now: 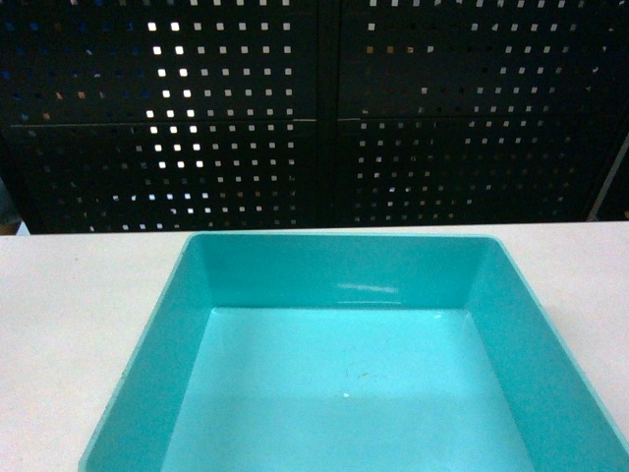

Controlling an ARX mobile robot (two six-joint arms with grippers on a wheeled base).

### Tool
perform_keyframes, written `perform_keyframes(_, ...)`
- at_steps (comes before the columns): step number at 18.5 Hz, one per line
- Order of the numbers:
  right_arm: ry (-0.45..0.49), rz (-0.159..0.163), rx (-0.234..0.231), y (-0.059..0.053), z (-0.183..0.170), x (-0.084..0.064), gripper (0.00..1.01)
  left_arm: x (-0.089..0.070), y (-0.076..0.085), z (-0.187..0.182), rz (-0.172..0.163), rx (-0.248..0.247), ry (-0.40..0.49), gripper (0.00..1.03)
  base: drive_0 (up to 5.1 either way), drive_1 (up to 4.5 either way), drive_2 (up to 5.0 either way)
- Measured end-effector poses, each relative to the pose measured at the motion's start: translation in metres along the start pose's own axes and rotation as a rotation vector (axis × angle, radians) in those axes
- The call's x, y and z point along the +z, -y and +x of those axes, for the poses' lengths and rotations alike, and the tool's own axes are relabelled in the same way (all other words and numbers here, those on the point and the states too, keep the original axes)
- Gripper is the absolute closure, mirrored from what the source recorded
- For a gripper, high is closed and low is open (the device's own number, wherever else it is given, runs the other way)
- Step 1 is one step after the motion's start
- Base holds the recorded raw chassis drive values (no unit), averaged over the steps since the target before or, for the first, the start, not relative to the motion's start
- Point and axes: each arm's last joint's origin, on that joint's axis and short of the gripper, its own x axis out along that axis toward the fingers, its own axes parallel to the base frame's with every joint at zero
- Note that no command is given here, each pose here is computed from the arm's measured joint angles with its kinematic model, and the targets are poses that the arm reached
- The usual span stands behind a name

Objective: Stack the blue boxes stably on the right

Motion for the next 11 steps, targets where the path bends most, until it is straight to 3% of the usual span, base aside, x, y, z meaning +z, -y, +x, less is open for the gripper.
perform_keyframes(11, 0.0, 0.0, 0.0, 0.0, 0.0, 0.0, 0.03, 0.0, 0.0, 0.0, 0.0, 0.0, 0.0, 0.05, 0.0, 0.0, 0.0)
